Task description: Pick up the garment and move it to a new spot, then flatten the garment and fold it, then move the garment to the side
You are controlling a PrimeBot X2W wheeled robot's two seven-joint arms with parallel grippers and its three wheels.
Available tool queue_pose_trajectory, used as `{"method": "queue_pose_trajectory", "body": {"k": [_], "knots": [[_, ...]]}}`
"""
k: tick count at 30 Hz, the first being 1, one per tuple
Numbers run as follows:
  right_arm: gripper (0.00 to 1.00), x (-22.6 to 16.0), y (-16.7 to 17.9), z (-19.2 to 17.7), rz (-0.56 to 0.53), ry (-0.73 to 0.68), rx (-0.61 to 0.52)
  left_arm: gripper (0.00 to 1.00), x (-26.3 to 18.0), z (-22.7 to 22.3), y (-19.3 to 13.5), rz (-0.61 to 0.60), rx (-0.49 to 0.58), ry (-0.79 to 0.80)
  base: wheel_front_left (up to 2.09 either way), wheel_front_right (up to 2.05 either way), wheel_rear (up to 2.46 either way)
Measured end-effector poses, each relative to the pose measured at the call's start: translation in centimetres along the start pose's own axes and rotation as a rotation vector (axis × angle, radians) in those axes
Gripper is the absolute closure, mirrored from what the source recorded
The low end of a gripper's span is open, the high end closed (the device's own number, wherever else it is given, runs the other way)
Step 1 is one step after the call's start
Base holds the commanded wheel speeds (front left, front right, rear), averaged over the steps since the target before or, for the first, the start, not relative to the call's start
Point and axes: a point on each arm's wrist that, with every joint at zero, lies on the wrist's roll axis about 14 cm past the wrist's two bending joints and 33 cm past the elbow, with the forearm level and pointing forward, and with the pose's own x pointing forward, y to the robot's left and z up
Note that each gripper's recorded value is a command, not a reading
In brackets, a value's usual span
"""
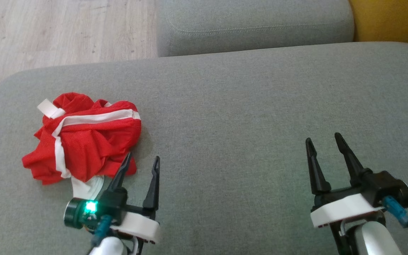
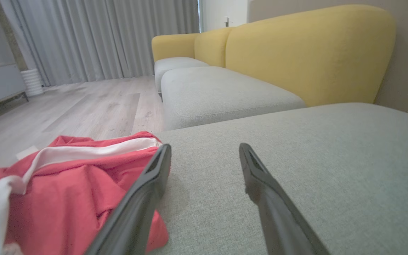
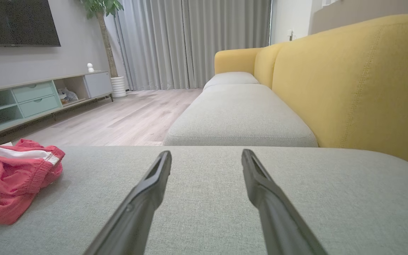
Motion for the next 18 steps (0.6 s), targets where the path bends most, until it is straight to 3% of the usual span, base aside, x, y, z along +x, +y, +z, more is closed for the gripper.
{"method": "queue_pose_trajectory", "body": {"k": [5,9,12,18], "knots": [[0.00,0.1,0.7,0.4,0.027,-0.019,-0.066,0.00,0.2,-0.2,-0.3,-0.020,0.143,-0.009,0.00,0.00,0.00],[0.00,0.2,0.9,0.8,0.041,-0.036,-0.120,0.00,0.4,-0.1,-0.7,-0.027,0.181,-0.023,0.00,0.00,0.00],[0.00,0.3,1.2,1.3,0.047,-0.058,-0.121,0.00,0.5,0.2,-0.8,-0.021,0.164,-0.035,0.00,0.00,0.00],[0.00,0.4,0.6,2.1,0.028,-0.094,-0.073,0.00,0.9,2.2,-0.3,0.030,0.032,-0.098,0.00,0.00,0.00]]}}
